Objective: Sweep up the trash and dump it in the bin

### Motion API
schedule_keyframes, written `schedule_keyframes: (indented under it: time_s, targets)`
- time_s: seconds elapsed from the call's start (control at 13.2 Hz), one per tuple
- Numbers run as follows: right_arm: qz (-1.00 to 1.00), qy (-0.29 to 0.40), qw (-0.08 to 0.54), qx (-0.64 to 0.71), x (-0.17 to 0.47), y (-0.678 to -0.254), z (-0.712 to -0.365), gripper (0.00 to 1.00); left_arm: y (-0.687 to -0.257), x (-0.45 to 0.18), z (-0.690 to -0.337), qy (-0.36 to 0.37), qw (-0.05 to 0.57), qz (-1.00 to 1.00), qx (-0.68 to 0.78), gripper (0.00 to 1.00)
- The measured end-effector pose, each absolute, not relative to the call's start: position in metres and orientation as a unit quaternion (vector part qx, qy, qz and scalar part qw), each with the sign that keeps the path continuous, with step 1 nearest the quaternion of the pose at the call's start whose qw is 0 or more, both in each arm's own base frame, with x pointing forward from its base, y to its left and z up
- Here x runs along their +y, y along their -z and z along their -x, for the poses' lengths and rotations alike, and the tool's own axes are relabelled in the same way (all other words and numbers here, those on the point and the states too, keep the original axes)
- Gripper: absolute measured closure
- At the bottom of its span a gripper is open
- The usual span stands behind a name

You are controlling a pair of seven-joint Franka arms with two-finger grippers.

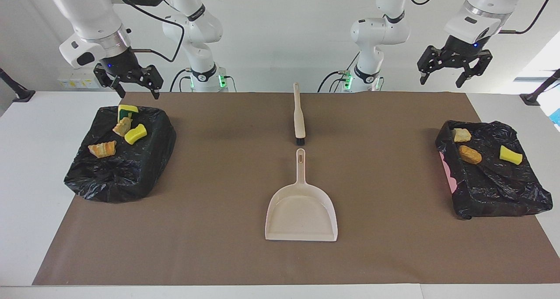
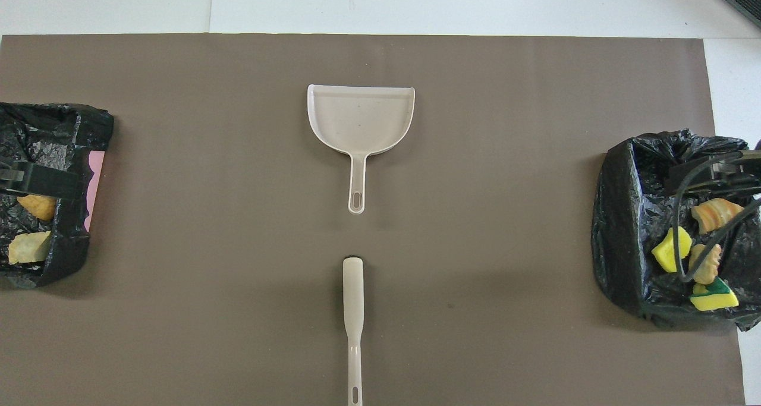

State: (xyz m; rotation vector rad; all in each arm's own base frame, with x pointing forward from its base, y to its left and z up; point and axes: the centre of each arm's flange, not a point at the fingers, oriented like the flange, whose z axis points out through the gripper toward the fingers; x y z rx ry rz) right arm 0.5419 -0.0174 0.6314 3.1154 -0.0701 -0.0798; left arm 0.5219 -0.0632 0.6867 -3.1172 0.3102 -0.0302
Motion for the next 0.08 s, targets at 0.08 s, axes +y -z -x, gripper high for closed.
schedule_keyframes:
  time_s: [0.08]
  targets:
    - [-0.999,0.026,0.012,-0.023,-0.0174,-0.6314,-0.5419,0.00,-0.6867,-0.0634,-0.5219,0.010,0.002,0.995,0.098,0.00]
